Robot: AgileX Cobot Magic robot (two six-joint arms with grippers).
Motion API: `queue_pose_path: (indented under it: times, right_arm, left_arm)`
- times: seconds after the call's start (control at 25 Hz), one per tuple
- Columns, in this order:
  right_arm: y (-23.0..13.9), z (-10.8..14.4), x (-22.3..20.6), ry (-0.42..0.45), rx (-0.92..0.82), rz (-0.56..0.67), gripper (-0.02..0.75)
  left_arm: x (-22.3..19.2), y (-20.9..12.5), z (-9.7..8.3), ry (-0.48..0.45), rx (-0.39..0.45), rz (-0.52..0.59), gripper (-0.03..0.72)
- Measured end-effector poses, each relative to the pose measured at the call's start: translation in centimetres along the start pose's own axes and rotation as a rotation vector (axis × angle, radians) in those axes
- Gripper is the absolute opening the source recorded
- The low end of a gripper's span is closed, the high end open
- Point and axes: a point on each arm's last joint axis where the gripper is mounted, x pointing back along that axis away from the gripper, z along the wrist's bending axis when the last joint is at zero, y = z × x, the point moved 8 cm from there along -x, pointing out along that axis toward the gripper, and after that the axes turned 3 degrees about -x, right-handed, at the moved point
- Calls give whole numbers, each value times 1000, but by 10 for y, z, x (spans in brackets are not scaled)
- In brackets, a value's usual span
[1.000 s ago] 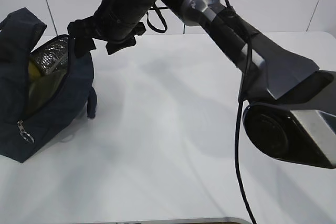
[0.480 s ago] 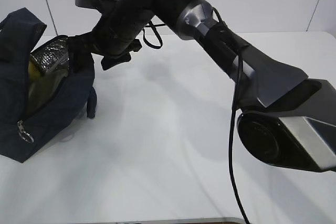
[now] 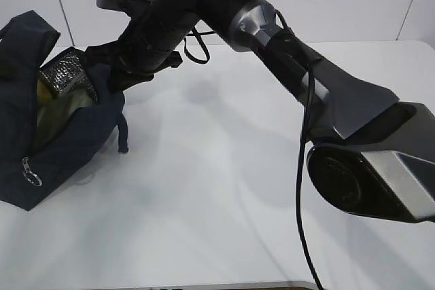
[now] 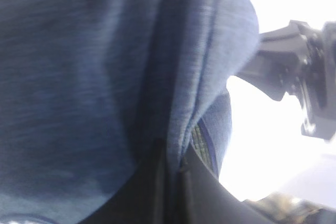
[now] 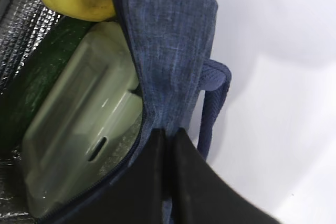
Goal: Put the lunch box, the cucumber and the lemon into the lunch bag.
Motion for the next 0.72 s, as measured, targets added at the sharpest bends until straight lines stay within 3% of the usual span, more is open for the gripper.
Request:
queue_pose_path:
  times: [0.36, 0.72]
  right_arm:
    - [16, -1, 31, -97, 38, -55, 8]
    - [47, 7, 109, -237, 103, -193, 8]
  left_arm:
    - [0, 5, -13, -79, 35, -26, -4]
    - [-29, 4, -78, -267, 26, -17, -4]
